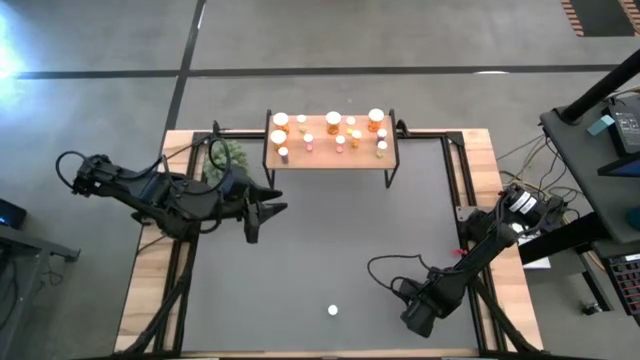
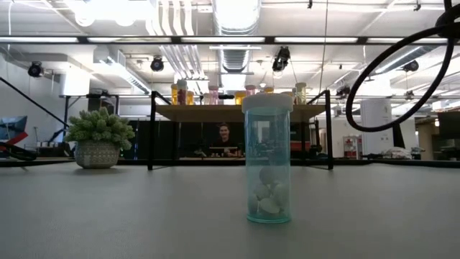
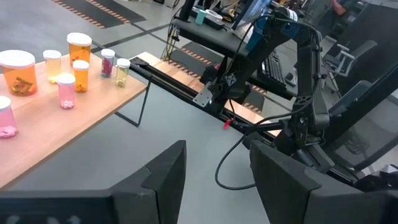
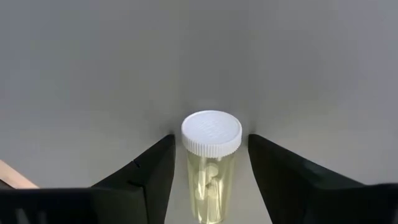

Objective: Pick and place medicine bottles onto shelf by color
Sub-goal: Put the small yellow pill bottle on the shelf

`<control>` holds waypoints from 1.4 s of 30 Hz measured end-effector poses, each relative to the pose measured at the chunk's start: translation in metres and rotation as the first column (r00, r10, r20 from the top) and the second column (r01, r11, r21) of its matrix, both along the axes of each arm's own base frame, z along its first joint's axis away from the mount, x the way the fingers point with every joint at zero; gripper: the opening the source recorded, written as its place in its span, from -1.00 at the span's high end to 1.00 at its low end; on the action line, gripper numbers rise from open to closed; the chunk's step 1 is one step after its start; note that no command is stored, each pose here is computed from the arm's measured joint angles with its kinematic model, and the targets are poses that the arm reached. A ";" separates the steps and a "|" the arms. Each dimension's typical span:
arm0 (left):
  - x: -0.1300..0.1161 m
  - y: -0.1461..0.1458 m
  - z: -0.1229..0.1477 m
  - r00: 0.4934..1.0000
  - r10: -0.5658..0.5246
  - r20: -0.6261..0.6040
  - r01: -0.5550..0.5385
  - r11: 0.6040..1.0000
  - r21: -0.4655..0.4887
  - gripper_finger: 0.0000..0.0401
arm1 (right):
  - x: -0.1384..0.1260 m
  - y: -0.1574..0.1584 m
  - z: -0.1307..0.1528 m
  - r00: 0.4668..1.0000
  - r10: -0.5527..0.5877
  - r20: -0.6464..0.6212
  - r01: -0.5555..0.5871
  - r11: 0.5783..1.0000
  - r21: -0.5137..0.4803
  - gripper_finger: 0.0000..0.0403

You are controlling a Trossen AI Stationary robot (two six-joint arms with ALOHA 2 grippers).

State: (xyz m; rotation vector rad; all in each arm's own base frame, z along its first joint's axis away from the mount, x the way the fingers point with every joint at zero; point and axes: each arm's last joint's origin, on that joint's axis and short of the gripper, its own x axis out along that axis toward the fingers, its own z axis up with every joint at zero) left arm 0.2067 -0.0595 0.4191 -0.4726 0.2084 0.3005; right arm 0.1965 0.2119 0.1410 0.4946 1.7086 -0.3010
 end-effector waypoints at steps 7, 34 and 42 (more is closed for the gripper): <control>0.000 0.000 0.000 1.000 0.000 -0.001 0.000 1.000 0.001 0.19 | 0.000 0.000 0.000 1.000 0.003 0.001 -0.003 1.000 -0.006 0.21; 0.001 -0.001 -0.001 1.000 -0.008 -0.004 0.008 1.000 0.000 0.19 | 0.007 -0.030 0.068 0.858 -0.009 0.513 0.117 0.977 -0.178 0.51; 0.006 -0.002 -0.004 1.000 -0.009 -0.024 0.010 1.000 0.015 0.19 | 0.031 -0.078 0.120 0.520 0.033 0.853 0.414 0.864 -0.286 0.51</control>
